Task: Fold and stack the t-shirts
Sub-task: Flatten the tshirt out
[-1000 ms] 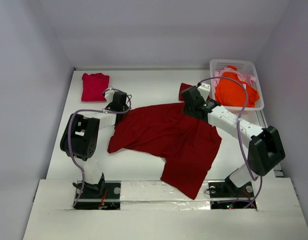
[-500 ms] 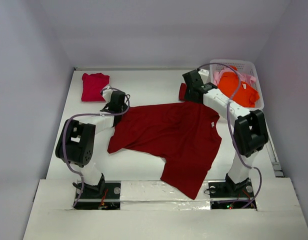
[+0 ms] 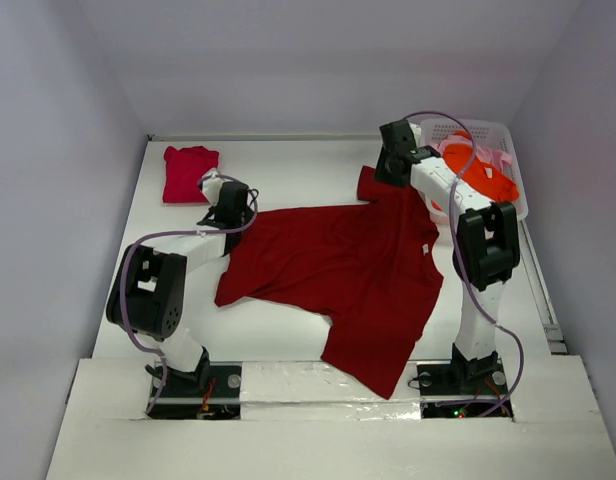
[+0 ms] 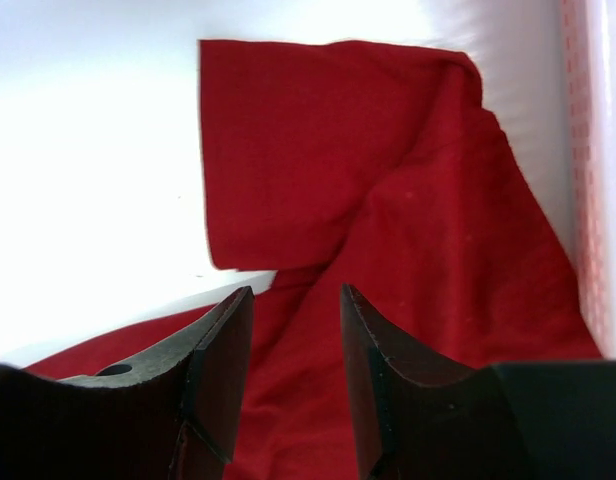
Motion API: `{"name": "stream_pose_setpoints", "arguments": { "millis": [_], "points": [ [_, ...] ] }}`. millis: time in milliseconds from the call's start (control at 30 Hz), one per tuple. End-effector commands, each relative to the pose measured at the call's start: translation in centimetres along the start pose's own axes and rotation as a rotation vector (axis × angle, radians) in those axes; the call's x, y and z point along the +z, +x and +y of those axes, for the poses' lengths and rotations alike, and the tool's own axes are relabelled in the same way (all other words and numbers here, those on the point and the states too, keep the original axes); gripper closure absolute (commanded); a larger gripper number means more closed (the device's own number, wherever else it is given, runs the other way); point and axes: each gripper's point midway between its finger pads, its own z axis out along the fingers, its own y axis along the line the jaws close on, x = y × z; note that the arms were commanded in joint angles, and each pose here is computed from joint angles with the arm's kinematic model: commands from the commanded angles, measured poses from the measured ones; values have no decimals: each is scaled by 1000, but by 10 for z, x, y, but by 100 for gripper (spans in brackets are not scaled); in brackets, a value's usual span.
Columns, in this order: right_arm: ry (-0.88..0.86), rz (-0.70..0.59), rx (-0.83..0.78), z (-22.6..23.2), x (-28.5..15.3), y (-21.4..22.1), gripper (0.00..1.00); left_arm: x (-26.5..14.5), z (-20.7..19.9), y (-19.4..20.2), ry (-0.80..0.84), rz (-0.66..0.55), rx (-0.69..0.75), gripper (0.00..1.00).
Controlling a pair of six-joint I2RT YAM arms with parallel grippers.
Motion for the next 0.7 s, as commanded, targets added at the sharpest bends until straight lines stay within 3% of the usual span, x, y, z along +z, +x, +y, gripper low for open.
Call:
{"name": "stream_pose_setpoints", "arguments": {
  "millis": [0,667],
  "points": [
    [-48,-27,-14,3,-3,-21,54,-11,-4,-22,18,-64,-10,100],
    [-29,0,-5,-25,20,-28,54,-41,-10,-58,64,-143,-35,100]
  ]
}}
